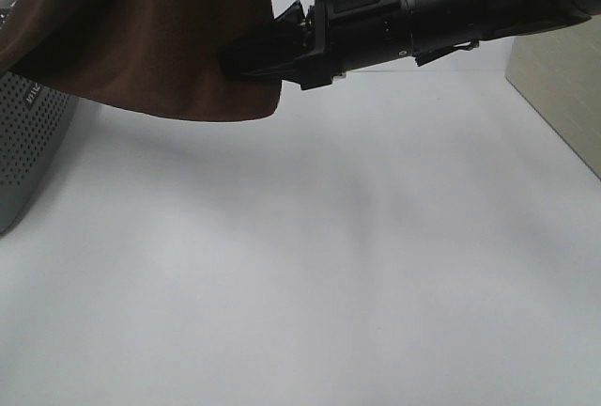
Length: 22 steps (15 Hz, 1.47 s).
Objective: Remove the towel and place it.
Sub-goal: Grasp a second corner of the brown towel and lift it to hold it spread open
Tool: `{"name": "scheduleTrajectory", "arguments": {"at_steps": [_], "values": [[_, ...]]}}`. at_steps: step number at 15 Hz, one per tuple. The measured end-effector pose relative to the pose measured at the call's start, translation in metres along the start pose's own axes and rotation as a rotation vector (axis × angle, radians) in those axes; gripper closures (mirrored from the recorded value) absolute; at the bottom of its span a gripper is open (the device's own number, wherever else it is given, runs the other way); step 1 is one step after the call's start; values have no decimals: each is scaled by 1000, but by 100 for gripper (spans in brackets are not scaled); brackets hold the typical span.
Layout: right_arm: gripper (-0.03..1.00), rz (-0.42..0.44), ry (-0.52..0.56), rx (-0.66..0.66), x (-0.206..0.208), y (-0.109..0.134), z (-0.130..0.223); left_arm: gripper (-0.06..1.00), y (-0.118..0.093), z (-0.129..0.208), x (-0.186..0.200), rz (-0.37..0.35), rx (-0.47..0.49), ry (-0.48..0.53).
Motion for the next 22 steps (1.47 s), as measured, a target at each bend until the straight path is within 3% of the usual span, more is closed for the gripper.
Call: {"name": "scheduleTrajectory", "arguments": {"at_steps": [2,5,11,13,15,17,22], "values": [[96,5,1,-22,0,0,-1,94,0,0,0,0,0,0],[96,103,51,-183,14,2,-14,94,0,0,0,2,11,-1],[96,246,450,-343,67,20,-66,94,1,-4,0,-7,82,-34],[96,372,537,-314,94,20,-100,94,4,-7,0,-22,84,-62],[96,486,522,-249,114,18,-134,94,13,-8,-1,-51,98,-93],[96,654,487,-136,134,1,-172,94,40,-1,-4,-131,153,-139],[96,813,474,-37,138,-37,-194,94,79,20,-22,-213,256,-191]]}}
Point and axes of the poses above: a point on each arm's last joint axis where the gripper is mounted, x pointing back along that axis away from the gripper, y along the wrist's bending axis when the last joint is at zero, z = x × y, the point moved 4 cm from there along -x, pointing out along that axis toward the gripper, and after that the axes turned 7 degrees about x, right-handed, at the moved point
